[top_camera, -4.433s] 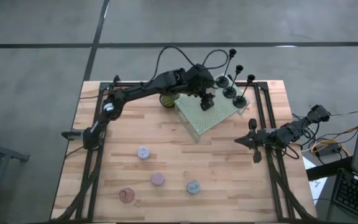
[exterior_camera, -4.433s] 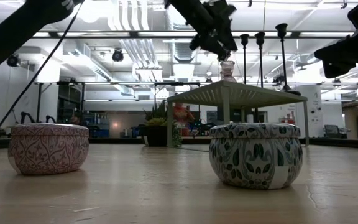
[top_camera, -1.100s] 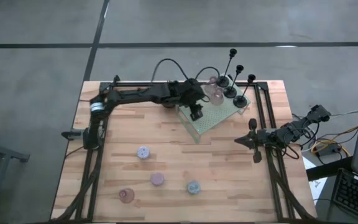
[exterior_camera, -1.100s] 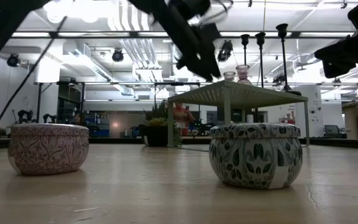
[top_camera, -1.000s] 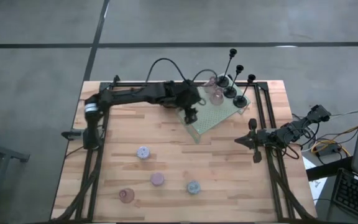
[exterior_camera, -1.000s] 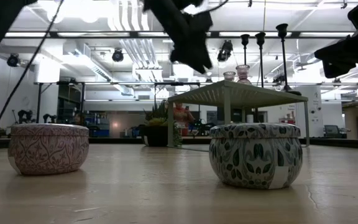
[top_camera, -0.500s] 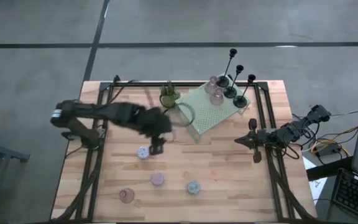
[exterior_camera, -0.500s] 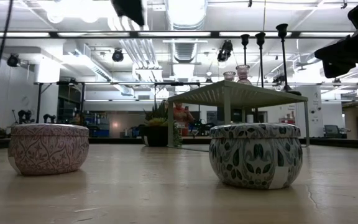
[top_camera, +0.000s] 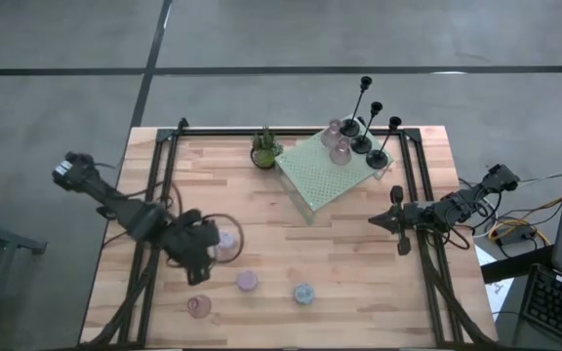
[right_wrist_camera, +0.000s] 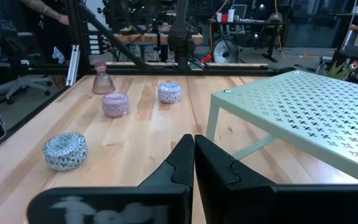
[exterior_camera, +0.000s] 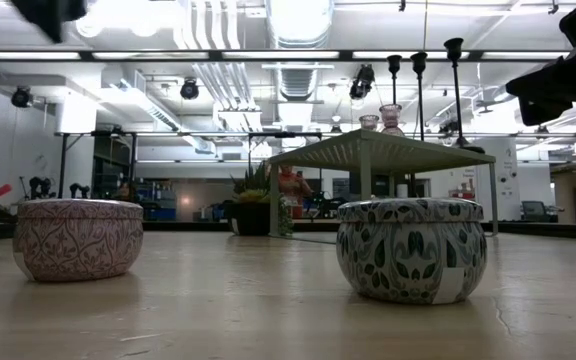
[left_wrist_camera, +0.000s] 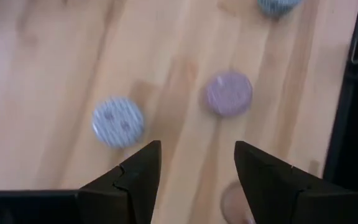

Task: Pick & Place candle stick holders
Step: Put the pink candle holder on the shelf aligned with the other pink candle holders

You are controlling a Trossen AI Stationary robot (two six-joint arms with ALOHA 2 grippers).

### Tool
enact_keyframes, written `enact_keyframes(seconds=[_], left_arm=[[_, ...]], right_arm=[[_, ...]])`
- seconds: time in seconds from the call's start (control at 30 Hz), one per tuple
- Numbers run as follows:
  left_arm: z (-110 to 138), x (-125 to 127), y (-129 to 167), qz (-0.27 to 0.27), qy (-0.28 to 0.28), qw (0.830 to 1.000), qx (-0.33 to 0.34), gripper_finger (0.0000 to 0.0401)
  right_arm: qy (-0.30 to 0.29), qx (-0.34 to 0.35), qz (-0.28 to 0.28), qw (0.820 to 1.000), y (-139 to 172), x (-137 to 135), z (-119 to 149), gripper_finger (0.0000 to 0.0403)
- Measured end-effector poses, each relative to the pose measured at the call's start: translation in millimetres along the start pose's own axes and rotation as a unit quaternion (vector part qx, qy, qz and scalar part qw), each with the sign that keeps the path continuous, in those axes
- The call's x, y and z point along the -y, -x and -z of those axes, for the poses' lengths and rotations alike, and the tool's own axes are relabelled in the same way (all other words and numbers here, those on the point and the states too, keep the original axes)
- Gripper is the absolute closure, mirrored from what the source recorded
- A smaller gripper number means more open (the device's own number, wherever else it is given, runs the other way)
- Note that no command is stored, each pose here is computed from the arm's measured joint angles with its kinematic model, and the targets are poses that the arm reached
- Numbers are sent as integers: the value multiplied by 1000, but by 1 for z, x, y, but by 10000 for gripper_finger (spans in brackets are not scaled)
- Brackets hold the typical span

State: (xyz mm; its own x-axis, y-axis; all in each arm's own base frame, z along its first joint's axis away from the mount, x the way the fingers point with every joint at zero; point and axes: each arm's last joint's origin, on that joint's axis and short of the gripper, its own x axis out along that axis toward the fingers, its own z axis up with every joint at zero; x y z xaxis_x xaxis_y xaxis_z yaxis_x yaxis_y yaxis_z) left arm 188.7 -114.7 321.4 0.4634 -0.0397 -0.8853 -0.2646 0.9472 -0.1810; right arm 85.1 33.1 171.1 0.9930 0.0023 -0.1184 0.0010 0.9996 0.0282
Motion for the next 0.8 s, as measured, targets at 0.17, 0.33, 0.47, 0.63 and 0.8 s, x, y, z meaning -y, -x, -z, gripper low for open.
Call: enact_keyframes(seconds=[0.17,0.33,0.47,0.63,0.8], left_arm=[[33,14,-6,8,20,999,-33,195],[62,29,-8,15,64,996,-65,195],[80,36,-13,2,93,993,-66,195],[92,38,-30,-18,121,989,-82,195],[98,45,-45,-18,127,985,-118,195]], right_arm=[[-2,0,0,1000,0,0,0,394],[-1,0,0,1000,0,0,0,394],[0,0,0,1000,0,0,0,394],[-2,0,0,1000,0,0,0,394],[-2,0,0,1000,0,0,0,394]])
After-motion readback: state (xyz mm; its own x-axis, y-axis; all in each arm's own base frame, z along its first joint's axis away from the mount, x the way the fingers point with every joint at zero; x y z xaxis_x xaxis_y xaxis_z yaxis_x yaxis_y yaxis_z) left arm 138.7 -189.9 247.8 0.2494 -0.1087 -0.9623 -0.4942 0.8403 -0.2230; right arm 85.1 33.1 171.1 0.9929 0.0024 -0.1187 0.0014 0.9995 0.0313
